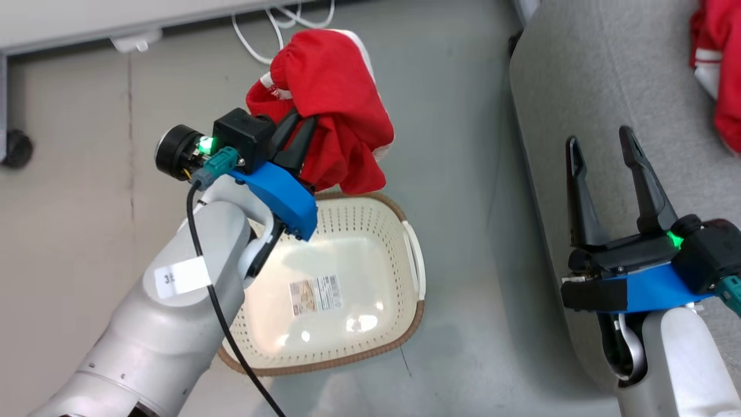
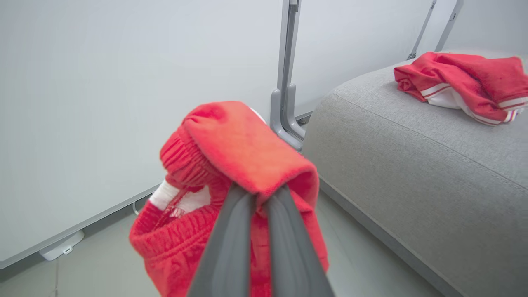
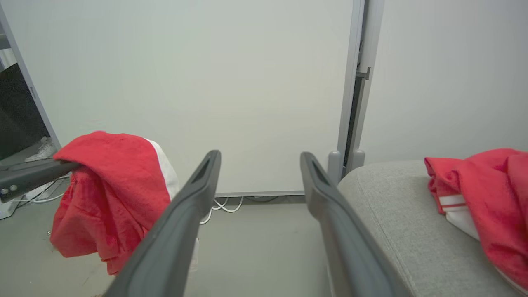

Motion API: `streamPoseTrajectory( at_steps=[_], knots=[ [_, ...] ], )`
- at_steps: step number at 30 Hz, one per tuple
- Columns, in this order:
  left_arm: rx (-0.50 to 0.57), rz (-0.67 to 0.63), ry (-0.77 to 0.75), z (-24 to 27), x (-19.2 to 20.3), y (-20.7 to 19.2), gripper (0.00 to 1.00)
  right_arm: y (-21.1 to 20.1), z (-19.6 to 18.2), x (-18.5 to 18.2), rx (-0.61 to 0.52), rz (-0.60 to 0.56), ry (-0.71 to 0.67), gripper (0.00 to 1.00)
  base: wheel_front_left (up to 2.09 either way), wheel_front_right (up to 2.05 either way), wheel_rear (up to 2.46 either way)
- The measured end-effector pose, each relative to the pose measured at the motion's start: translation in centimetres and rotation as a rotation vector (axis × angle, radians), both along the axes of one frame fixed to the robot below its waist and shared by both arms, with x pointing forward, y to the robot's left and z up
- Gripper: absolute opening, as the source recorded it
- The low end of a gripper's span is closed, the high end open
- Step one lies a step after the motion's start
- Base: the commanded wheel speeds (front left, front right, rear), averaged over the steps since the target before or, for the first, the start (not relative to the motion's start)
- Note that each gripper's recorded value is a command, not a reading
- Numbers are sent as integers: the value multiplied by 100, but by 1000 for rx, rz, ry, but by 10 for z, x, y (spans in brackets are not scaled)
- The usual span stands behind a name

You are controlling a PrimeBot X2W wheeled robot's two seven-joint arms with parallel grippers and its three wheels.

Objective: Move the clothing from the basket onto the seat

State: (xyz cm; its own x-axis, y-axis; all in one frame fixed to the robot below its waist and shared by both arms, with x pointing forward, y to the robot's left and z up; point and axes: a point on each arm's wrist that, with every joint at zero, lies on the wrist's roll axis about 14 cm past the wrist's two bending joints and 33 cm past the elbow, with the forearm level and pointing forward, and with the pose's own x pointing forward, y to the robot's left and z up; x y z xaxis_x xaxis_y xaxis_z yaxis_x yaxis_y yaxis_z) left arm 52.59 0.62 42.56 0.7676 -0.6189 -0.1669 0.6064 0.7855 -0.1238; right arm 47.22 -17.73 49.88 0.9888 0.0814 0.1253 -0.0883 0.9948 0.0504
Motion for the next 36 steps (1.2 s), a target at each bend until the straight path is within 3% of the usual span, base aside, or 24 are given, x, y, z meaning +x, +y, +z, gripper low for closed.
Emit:
streamPoseTrajectory(
  at_steps=[16,29,36],
  knots=[
    [-56,-57,-240,112,-39,-23,0,-6,37,-52,15,-23,-60,100,0,0,0],
    [-49,-60,-274,126,-58,-19,0,10,47,-60,20,20,-86,100,0,0,0],
    [-48,-65,-274,125,-60,-20,0,35,62,-49,-22,119,-129,100,0,0,0]
  ],
)
